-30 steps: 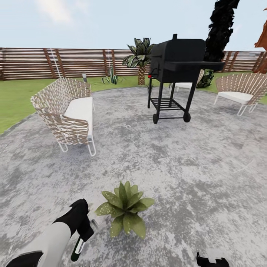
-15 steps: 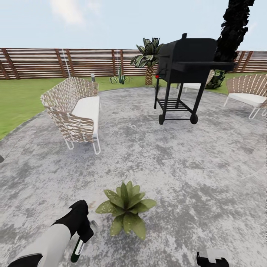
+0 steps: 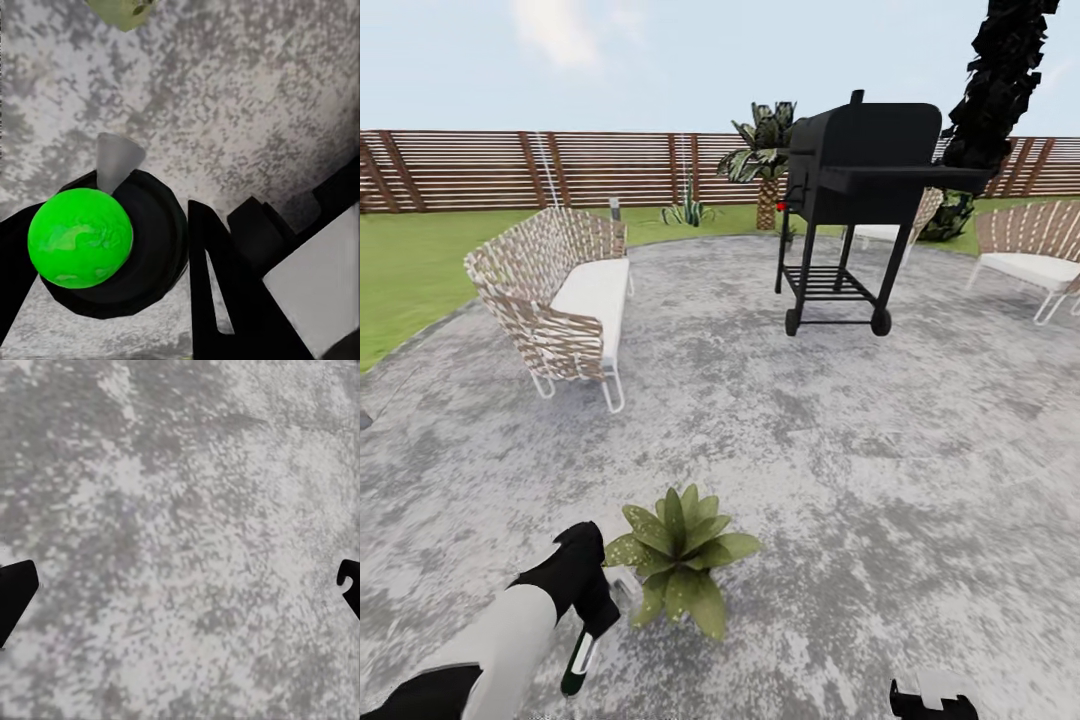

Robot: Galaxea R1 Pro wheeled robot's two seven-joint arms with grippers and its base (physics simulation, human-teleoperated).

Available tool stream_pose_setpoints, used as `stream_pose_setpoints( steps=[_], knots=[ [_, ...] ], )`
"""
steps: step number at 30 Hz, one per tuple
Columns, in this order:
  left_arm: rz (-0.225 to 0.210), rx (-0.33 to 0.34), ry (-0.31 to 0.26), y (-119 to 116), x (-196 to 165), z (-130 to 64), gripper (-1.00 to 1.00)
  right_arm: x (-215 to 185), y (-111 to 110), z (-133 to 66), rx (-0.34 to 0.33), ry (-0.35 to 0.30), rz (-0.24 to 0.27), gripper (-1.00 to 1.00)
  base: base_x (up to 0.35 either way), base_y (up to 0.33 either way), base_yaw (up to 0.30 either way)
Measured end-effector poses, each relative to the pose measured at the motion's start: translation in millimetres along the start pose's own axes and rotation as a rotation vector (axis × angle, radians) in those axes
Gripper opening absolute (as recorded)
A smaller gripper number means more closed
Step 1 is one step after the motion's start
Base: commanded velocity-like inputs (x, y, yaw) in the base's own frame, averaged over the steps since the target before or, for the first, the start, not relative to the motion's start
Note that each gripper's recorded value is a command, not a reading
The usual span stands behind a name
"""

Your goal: Pick up the pesticide atomizer in the garden and spray insectifuge to fully cover both potted plants in the garden.

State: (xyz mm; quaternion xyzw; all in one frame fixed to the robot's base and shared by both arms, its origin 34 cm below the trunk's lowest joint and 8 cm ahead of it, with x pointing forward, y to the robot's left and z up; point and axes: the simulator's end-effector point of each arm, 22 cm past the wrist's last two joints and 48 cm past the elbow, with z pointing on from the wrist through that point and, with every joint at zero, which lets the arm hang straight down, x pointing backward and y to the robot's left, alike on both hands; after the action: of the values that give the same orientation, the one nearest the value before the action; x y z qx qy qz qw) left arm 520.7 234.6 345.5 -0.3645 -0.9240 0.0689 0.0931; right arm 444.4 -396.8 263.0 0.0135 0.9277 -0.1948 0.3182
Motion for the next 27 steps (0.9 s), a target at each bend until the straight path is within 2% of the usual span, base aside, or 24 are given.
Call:
stream_pose_setpoints(
  steps=[3, 5, 9, 13, 18, 27],
  knots=[
    [0.051, 0.045, 0.03, 1.0, -12.5, -32.9, -1.0, -0.3, -0.1, 0.1, 0.001, 0.0, 0.0, 1.0, -0.005, -0.006, 0.268],
    [0.069, 0.063, 0.037, 0.7, -20.0, -48.8, -1.0, 0.0, -0.1, 0.0, 0.001, 0.0, 0.0, 1.0, -0.001, -0.002, 0.275],
    [0.104, 0.061, 0.0, 4.6, -52.7, -94.7, -1.0, -0.1, -0.1, 0.0, 0.001, 0.0, 0.0, 1.0, 0.0, 0.0, 0.276],
    [0.132, 0.096, -0.009, -5.4, -71.1, -124.9, -1.0, -0.3, -0.3, 0.1, 0.001, 0.0, 0.001, 1.0, 0.0, 0.0, 0.276],
    [0.149, 0.066, 0.037, -4.6, -70.7, -132.8, -1.0, 0.1, -1.1, 0.2, 0.0, 0.0, -0.002, 1.0, 0.048, -0.056, 0.093],
    [0.149, 0.068, 0.043, -6.7, -70.0, -130.6, -1.0, 0.2, -1.6, 0.4, -0.001, 0.0, -0.004, 1.0, 0.108, -0.24, 0.002]
  ],
)
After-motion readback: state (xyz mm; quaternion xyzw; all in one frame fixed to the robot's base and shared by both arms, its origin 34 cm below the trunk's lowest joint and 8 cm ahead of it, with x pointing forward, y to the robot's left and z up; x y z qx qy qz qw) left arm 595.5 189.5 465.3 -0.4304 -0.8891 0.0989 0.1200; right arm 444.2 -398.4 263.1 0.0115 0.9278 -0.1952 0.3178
